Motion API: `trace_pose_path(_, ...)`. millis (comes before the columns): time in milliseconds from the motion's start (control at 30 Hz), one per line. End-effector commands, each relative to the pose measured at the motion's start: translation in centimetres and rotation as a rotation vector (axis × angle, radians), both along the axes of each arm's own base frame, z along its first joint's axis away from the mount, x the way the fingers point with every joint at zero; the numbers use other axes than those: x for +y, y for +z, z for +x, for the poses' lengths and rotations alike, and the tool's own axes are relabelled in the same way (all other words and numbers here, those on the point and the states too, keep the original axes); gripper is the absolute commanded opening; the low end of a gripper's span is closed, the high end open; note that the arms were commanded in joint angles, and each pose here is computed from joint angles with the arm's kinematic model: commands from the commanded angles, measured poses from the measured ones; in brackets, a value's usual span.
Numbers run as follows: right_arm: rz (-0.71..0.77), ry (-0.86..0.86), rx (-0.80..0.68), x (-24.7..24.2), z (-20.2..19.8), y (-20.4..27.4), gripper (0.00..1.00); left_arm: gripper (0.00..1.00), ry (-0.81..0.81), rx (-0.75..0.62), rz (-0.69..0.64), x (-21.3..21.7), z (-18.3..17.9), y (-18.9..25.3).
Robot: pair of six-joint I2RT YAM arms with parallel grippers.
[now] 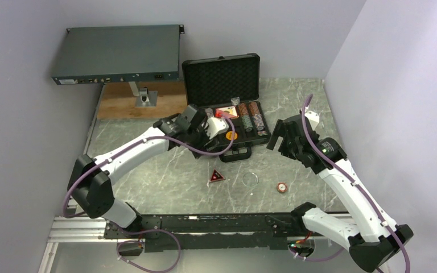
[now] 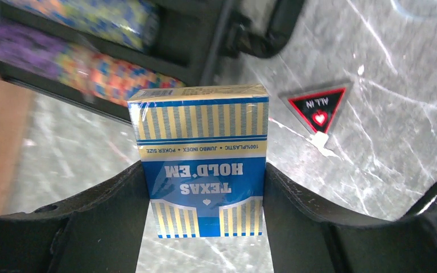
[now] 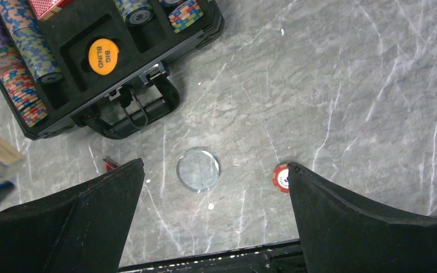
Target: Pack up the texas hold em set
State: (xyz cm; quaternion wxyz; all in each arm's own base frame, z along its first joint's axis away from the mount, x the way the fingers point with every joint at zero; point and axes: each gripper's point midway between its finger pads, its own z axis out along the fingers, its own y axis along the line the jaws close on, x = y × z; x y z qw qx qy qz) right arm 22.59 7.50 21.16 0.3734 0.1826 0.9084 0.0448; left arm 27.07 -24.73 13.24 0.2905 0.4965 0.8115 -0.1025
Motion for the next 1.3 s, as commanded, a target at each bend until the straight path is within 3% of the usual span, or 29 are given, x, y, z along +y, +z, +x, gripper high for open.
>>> trace_pose_path(0,0.045,-0.005,-0.05,0.6,0.8,1.5,1.0,0.0,-0.032,-0.157,0.032,-0.6,3.2,6.0)
trace_pose_path(167,0.059,-0.014,-0.053,0.5,0.4,1.9,1.0,0.0,-0.089,-0.16,0.088,-3.1,6.4,6.6)
trace_pose_path(433,0.023,-0.037,-0.065,-1.5,-1.7,3.6,1.0,0.0,-0.131,-0.223,0.065,-7.6,10.6,5.1)
trace_pose_path(733,0.018,-0.023,-0.041,-1.9,-2.9,3.5,1.0,0.0,-0.261,-0.177,-0.112,-13.3,10.5,3.9)
trace_pose_path(1267,-0.123,0.049,-0.038,-3.3,-3.0,3.6,1.0,0.0,-0.481,-0.289,-0.006,-15.3,12.0,0.2)
